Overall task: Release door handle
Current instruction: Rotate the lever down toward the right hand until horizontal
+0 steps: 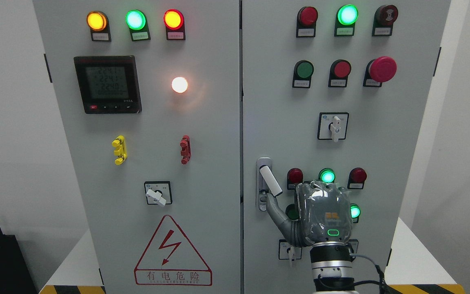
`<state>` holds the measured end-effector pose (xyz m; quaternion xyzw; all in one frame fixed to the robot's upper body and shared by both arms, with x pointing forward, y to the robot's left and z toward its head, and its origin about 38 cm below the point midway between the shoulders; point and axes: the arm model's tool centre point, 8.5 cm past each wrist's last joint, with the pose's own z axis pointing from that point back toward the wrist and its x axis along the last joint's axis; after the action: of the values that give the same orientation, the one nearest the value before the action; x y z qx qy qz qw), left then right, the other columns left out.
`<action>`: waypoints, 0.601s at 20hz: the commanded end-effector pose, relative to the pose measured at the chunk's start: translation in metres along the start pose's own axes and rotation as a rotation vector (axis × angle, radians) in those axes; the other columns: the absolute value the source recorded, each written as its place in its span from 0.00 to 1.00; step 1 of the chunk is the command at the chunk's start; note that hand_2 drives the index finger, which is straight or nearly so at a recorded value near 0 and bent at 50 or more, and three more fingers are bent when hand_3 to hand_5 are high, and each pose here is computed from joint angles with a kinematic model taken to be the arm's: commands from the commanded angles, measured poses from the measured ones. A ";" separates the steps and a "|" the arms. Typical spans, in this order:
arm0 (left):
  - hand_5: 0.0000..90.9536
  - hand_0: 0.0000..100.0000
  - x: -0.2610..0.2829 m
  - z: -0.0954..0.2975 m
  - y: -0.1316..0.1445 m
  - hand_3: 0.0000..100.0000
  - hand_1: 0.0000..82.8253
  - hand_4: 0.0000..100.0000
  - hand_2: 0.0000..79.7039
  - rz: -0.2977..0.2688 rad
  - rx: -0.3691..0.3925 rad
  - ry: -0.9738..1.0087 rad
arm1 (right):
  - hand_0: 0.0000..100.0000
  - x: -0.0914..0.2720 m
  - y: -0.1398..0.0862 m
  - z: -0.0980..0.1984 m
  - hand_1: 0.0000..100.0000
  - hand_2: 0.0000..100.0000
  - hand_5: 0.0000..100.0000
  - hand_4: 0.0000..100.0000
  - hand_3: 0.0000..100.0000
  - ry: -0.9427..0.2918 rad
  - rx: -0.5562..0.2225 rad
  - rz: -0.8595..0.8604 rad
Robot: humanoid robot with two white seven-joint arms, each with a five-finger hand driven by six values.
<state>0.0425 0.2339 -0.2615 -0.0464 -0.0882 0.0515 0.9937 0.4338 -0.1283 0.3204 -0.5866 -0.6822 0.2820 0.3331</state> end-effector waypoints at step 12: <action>0.00 0.12 -0.006 0.001 0.001 0.00 0.47 0.00 0.00 0.013 0.004 0.014 | 0.38 -0.007 -0.005 -0.002 0.11 0.95 0.94 0.91 1.00 0.017 -0.011 0.001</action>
<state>0.0425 0.2338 -0.2615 -0.0465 -0.0880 0.0515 0.9937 0.4336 -0.1326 0.3221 -0.5889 -0.6808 0.2782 0.3352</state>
